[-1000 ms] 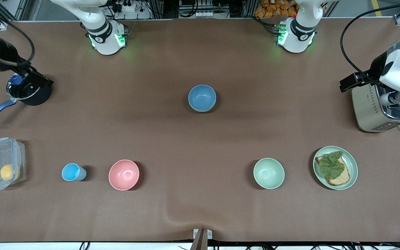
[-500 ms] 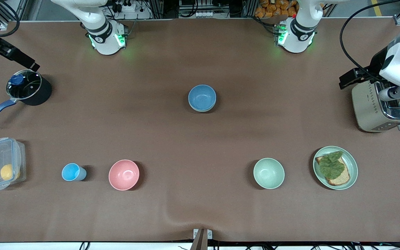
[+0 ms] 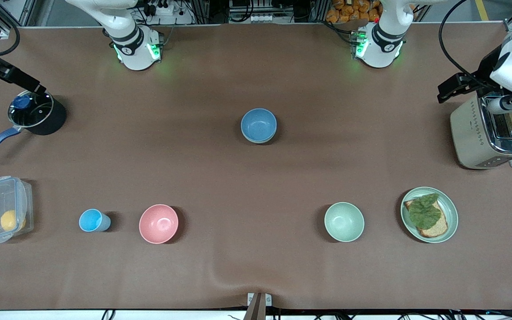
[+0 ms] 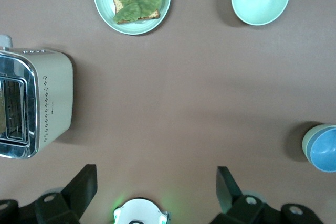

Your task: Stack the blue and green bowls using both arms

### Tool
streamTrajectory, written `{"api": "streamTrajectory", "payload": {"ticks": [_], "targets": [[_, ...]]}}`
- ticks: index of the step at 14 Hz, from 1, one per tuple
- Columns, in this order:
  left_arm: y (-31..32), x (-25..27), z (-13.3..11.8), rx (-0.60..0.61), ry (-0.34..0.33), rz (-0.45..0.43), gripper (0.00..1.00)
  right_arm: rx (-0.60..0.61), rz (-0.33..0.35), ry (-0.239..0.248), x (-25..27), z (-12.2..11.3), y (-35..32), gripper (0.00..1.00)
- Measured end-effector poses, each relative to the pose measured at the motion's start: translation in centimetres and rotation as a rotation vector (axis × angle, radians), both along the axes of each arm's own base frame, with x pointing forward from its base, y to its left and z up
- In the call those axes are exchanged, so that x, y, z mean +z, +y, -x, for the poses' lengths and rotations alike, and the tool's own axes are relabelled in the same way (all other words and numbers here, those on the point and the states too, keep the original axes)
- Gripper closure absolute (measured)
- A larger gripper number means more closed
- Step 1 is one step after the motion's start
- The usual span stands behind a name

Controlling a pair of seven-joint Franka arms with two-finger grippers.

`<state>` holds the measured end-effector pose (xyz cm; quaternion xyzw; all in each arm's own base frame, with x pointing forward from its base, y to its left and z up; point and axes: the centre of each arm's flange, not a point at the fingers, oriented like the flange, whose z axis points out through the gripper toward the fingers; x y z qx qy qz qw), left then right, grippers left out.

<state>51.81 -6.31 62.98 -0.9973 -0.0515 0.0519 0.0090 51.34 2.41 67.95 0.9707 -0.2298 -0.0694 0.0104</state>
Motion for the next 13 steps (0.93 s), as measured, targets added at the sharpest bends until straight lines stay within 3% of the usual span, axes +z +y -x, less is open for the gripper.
{"api": "streamTrajectory", "payload": {"ticks": [4, 9, 13], "targets": [[0.3, 0.3, -0.4, -0.043, -0.036, 0.008, 0.00, 0.044, -0.005, 0.000, 0.0, 0.0, 0.6, 0.00], [1.4, 1.1, -1.0, -0.095, -0.093, 0.014, 0.00, 0.262, -0.036, -0.003, 0.0, 0.0, 0.4, 0.00], [0.5, 1.2, -0.9, -0.115, -0.096, 0.018, 0.00, 0.299, -0.041, -0.003, 0.0, 0.0, 0.3, 0.00]]}}
